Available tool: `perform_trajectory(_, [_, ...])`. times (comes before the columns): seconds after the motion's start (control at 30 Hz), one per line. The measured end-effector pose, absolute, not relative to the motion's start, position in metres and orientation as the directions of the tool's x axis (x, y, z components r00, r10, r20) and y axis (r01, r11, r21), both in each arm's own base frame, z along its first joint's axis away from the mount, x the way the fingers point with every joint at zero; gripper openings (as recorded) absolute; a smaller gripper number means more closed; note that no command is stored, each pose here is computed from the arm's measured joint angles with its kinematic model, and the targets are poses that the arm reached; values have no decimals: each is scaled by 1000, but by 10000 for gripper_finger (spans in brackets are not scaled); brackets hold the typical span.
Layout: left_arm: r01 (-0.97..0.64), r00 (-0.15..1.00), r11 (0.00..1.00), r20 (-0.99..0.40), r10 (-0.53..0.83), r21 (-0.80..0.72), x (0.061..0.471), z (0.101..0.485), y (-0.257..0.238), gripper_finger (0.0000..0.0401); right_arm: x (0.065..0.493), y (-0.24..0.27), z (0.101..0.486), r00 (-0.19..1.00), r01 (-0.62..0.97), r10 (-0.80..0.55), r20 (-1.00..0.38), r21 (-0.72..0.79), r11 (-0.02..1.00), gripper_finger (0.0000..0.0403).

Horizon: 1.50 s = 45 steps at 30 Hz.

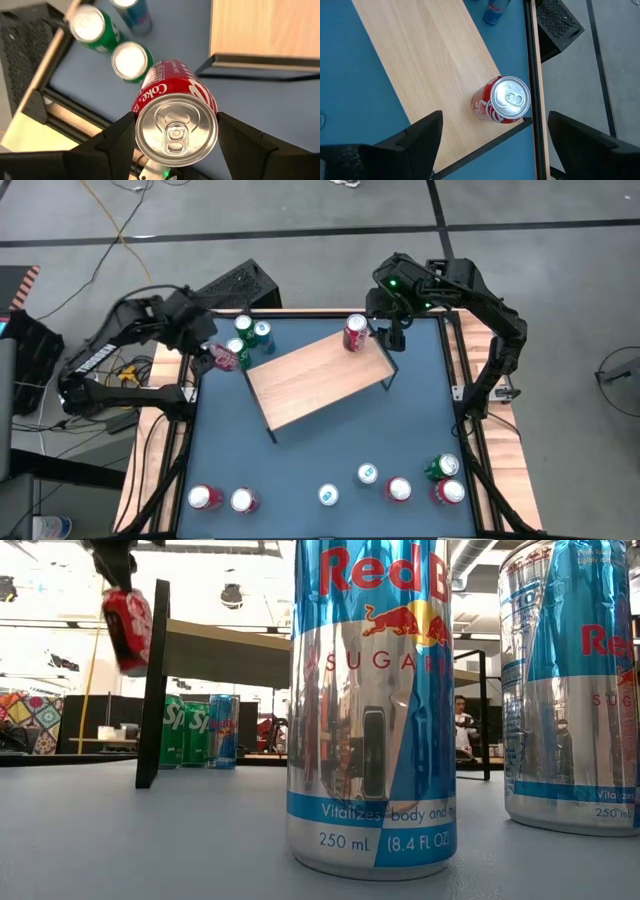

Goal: Place canned beverage on shelf
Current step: Put the top red white soda can on the shelf aligned with the other red white soda can

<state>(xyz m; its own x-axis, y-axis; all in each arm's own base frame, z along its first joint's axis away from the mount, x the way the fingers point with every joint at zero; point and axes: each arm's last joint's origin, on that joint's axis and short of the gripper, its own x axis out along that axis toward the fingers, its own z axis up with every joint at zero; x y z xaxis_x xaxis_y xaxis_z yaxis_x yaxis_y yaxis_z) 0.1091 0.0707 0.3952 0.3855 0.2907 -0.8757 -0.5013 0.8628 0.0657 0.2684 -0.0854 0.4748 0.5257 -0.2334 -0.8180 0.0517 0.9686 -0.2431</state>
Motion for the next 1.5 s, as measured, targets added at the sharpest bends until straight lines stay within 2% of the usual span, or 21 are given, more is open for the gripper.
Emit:
perform_trajectory(0.27, [-488,485,872,-818,309,41,108,423,68,226,268,-86,475,525,54,-235,-818,-243,968,344])
perform_trajectory(0.53, [-405,542,914,-799,259,22,132,434,69,226,268,-86,475,526,50,-235,-818,-245,968,344])
perform_trajectory(0.93, [-234,561,972,-812,160,29,201,440,64,226,268,-86,475,525,49,-235,-818,-246,968,344])
perform_trajectory(1.5, [34,479,994,-875,74,102,322,417,78,226,268,-86,475,526,49,-235,-817,-247,968,344])
